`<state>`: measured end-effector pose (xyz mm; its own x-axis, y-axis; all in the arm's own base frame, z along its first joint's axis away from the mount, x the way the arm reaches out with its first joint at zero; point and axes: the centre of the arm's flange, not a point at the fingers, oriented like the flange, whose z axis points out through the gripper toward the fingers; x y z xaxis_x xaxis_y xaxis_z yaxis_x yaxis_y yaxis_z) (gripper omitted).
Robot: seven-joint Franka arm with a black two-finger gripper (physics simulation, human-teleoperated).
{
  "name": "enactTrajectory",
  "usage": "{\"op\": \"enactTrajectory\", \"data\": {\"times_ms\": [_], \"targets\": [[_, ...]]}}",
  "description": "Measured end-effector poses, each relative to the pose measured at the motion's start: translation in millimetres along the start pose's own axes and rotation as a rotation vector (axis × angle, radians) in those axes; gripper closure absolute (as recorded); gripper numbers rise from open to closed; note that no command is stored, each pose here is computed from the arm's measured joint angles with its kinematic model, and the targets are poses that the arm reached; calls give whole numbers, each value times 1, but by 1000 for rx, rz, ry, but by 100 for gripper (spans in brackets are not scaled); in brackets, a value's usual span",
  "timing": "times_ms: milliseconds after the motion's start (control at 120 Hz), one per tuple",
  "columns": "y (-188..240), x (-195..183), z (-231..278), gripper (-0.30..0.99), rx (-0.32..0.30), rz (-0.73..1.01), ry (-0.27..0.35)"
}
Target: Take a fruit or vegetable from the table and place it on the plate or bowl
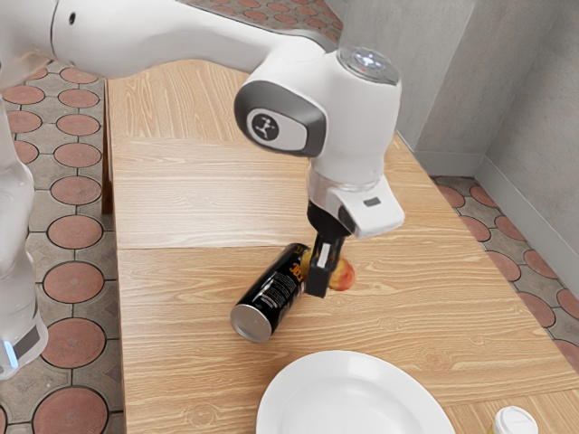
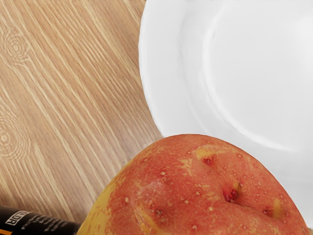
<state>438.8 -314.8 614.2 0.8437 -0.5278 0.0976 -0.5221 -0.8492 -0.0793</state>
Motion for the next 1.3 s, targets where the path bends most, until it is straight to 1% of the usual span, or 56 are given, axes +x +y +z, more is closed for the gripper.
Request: {"op": "enactTrajectory", "data": {"times_ms": [200,308,558,608,767,983,1117,1158,1242,1300], "targets": [[36,7,6,53,-34,30,5],[63,10,11,53,-54,63,17],[120,28,32,53,-130,134,38],[117,33,36,54,-135,124,41],[86,51,54,54,-125,66,59],[93,62,58,54,-143,63,93],[89,71,71,54,-162,45,89],[88,73,75,49,-169,38,88],[86,75,81,30,-182,27,81],[86,76,81,20,-187,22,82]]}}
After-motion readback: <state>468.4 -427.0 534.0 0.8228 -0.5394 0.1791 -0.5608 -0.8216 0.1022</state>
